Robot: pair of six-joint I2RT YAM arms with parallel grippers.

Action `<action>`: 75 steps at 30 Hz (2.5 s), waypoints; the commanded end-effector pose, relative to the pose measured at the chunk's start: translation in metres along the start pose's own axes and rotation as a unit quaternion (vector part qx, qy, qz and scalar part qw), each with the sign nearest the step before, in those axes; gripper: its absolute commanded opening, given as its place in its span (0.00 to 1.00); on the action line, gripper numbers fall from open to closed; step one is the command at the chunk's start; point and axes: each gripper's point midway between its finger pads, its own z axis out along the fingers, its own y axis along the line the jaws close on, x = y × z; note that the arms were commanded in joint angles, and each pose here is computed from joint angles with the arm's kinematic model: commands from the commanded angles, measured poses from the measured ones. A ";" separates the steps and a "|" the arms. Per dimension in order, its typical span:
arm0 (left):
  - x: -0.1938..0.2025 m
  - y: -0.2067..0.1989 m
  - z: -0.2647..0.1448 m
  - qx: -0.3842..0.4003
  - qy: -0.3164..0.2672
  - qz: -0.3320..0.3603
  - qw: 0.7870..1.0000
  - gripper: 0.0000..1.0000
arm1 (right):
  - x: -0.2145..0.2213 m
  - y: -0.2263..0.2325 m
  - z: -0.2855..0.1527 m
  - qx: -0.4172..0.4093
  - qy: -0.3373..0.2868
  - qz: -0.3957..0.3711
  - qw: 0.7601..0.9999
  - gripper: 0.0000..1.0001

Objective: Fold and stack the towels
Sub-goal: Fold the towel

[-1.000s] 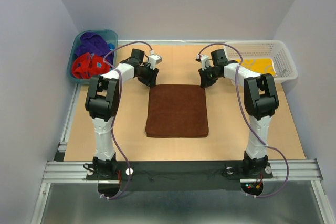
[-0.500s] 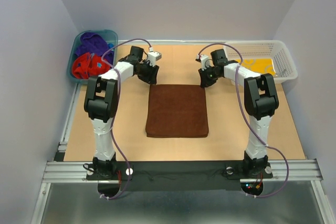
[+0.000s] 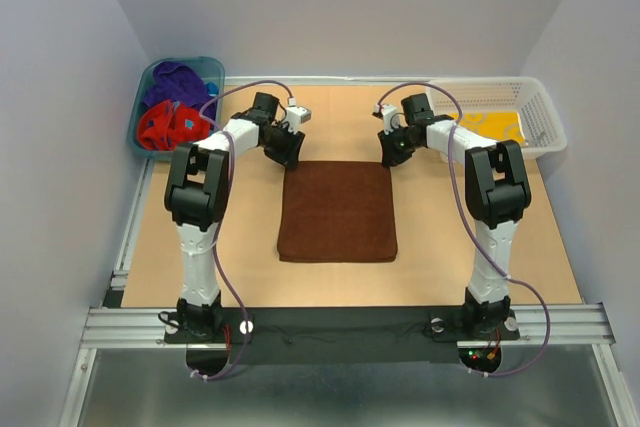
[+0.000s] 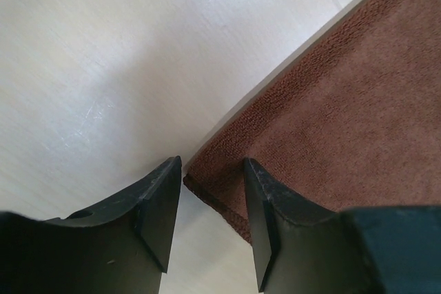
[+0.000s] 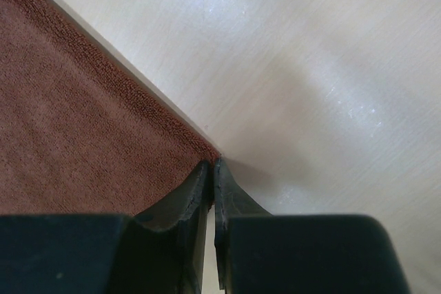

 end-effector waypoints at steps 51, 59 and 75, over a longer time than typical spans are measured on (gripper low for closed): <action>-0.016 -0.029 -0.106 -0.088 -0.132 -0.046 0.986 0.00 | -0.034 0.051 -0.102 0.057 -0.067 -0.012 0.996 0.00; 0.021 -0.071 -0.122 -0.073 -0.136 -0.095 0.984 0.00 | 0.004 0.086 -0.120 0.027 -0.065 0.064 0.995 0.01; 0.070 -0.116 -0.124 -0.019 -0.120 -0.204 0.971 0.00 | 0.074 0.128 -0.123 -0.021 -0.024 0.203 0.979 0.00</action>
